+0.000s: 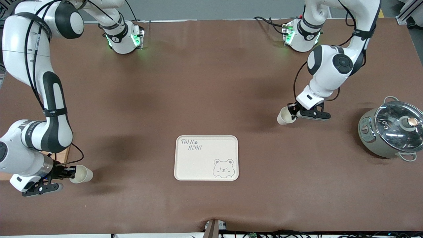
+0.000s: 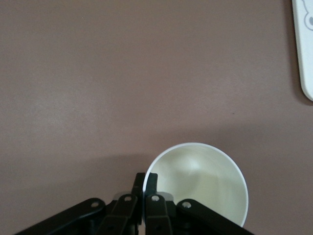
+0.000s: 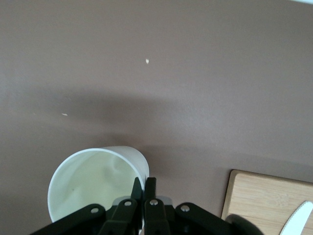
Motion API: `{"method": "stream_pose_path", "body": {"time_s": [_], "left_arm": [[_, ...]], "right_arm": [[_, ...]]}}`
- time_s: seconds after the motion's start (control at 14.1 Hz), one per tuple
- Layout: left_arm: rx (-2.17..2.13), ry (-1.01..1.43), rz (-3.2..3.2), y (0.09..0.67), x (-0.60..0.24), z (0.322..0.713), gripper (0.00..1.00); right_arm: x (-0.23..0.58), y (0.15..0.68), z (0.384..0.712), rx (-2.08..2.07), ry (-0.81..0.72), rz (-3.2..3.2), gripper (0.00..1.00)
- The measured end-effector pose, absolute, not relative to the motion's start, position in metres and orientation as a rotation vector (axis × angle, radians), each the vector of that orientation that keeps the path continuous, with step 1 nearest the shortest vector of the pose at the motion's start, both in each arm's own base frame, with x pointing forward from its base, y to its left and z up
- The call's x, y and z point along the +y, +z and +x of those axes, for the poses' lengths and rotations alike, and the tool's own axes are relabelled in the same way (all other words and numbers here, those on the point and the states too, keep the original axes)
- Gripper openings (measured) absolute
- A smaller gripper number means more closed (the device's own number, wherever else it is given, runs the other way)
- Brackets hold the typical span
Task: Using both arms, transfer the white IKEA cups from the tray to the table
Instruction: 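Lower the cups onto the table beside the tray with both grippers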
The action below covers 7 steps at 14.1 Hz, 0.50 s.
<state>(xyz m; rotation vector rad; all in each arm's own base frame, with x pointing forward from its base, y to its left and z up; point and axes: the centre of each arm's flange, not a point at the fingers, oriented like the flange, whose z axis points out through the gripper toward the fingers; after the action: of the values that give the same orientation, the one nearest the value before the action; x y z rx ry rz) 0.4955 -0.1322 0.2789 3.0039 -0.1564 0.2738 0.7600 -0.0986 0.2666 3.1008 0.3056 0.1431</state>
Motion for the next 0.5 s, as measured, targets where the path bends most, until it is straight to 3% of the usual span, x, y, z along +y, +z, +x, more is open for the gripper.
{"method": "stream_pose_path", "body": {"time_s": [0.5], "left_arm": [[-0.173, 0.312, 3.035, 0.233, -0.139, 0.496, 0.04]], "right_arm": [[-0.108, 0.24, 0.751, 0.223, 0.099, 3.179, 0.03]]}}
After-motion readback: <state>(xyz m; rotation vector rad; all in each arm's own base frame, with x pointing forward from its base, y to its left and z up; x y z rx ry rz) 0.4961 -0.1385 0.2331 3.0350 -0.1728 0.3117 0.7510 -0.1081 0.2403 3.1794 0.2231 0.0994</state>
